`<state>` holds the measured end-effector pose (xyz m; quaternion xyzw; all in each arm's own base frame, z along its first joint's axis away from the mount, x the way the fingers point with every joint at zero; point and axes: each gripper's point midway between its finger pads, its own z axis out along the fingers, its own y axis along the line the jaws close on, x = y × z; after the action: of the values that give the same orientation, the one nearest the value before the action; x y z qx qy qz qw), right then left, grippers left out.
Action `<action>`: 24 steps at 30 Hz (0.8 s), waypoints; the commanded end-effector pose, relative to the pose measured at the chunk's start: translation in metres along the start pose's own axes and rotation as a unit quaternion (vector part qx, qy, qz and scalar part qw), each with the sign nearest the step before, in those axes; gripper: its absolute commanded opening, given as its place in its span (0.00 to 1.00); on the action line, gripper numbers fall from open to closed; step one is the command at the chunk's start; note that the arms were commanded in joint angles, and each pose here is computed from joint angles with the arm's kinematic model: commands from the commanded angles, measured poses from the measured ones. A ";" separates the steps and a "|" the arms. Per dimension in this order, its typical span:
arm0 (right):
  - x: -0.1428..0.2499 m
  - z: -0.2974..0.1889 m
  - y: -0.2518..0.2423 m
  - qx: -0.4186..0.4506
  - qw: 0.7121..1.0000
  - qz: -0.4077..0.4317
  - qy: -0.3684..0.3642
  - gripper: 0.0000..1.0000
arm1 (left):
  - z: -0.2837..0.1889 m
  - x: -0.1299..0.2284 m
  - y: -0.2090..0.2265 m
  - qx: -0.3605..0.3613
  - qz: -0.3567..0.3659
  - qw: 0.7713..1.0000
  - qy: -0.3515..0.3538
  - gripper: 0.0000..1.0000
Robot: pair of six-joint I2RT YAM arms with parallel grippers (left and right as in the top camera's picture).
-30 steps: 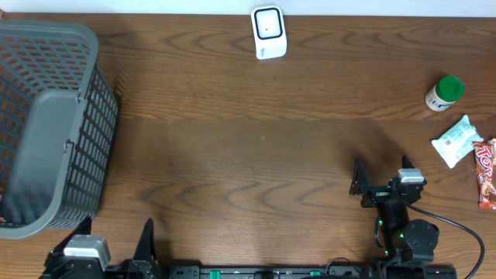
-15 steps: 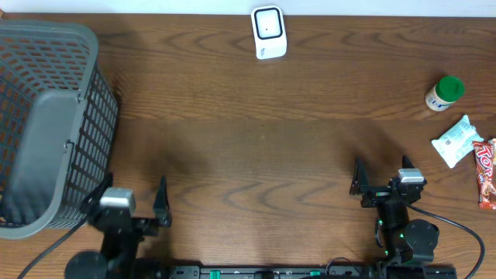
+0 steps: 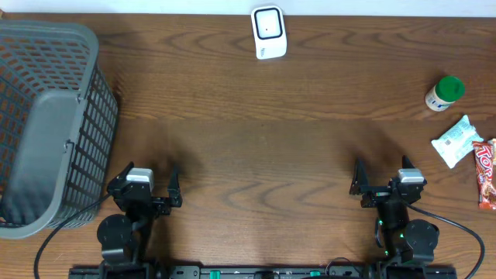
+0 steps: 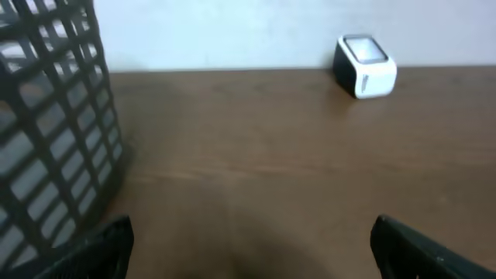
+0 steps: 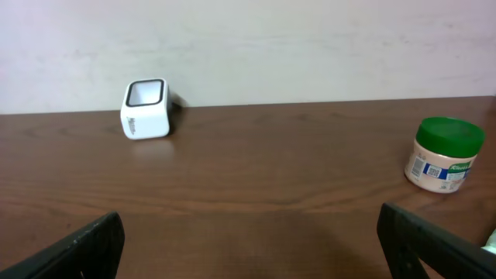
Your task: Scan the item barcode
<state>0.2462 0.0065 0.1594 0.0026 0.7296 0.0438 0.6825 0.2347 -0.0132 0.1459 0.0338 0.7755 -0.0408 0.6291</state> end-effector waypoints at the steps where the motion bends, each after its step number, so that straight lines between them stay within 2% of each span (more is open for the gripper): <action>1: 0.000 0.000 0.001 -0.001 1.000 0.005 0.000 0.99 | 0.004 0.007 0.005 -0.013 0.008 1.000 -0.005 0.98; 5: 0.000 0.000 0.001 0.000 1.000 0.005 0.000 0.99 | 0.004 0.007 0.011 -0.030 0.004 1.000 -0.006 0.98; 9: 0.000 0.000 0.001 0.000 1.000 0.005 0.000 0.99 | 0.008 -0.007 0.012 -0.030 0.005 0.998 -0.054 0.98; 18: 0.000 0.000 0.001 0.000 1.000 0.005 0.000 0.99 | 0.009 0.004 0.012 -0.032 0.000 0.999 -0.034 0.98; 21: 0.000 0.000 0.001 0.000 1.000 0.005 0.000 0.99 | 0.009 0.004 0.010 -0.024 -0.032 0.999 -0.035 0.98; 24: 0.000 0.000 0.001 0.000 1.000 0.005 0.000 0.99 | 0.009 0.004 0.007 -0.020 -0.035 0.999 -0.035 0.98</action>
<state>0.2462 0.0066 0.1591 0.0025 0.7301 0.0437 0.6819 0.2444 -0.0030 0.1561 0.0036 0.7407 -0.0283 0.6712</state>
